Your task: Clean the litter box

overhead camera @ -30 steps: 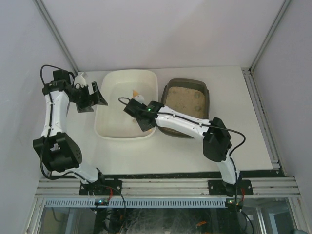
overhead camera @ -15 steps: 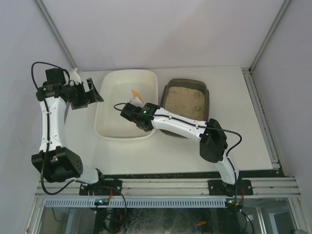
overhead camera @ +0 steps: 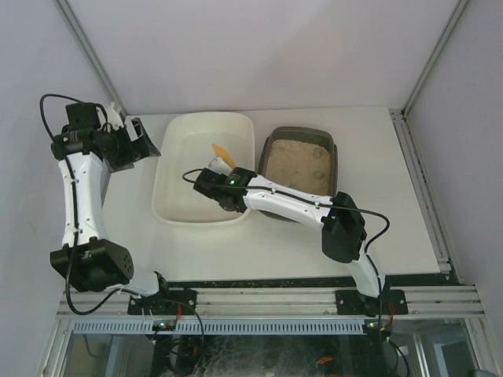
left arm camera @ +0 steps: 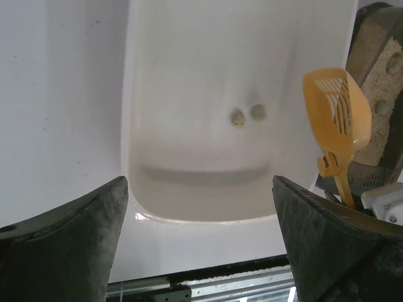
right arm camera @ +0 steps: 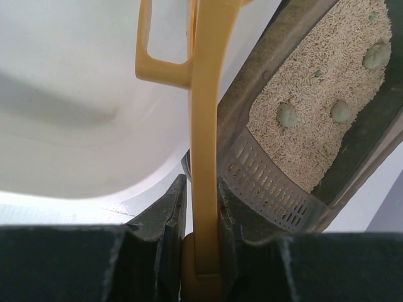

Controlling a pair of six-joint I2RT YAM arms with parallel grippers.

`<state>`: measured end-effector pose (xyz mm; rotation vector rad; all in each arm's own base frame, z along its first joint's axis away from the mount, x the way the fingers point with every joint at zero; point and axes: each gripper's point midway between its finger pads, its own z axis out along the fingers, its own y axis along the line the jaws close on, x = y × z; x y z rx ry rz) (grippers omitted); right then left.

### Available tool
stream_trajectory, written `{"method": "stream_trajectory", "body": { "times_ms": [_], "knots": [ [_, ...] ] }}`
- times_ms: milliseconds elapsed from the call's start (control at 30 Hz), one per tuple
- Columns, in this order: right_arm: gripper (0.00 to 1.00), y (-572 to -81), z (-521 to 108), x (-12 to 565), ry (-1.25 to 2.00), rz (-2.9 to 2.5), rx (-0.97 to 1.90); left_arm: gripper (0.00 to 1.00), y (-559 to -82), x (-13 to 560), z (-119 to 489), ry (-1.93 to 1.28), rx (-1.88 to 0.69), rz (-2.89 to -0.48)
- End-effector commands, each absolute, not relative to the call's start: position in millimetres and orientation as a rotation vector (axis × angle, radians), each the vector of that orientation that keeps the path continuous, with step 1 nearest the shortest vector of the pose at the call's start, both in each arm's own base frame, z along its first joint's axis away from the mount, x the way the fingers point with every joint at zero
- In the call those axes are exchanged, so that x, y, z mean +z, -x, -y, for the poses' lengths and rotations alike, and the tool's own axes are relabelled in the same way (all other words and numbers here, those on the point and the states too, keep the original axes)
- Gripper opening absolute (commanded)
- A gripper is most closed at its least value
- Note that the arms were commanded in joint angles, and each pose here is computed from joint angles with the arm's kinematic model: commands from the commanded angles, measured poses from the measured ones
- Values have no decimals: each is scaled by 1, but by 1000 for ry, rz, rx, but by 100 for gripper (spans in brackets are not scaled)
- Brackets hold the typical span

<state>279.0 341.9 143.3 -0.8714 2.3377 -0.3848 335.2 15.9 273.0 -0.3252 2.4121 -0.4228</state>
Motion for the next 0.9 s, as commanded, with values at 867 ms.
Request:
{"method": "stream_trajectory", "body": {
  "times_ms": [867],
  "knots": [
    [0,-302,-204,174,66,-2569,402,100,-504,287,232,227,-849,-2170]
  ]
}}
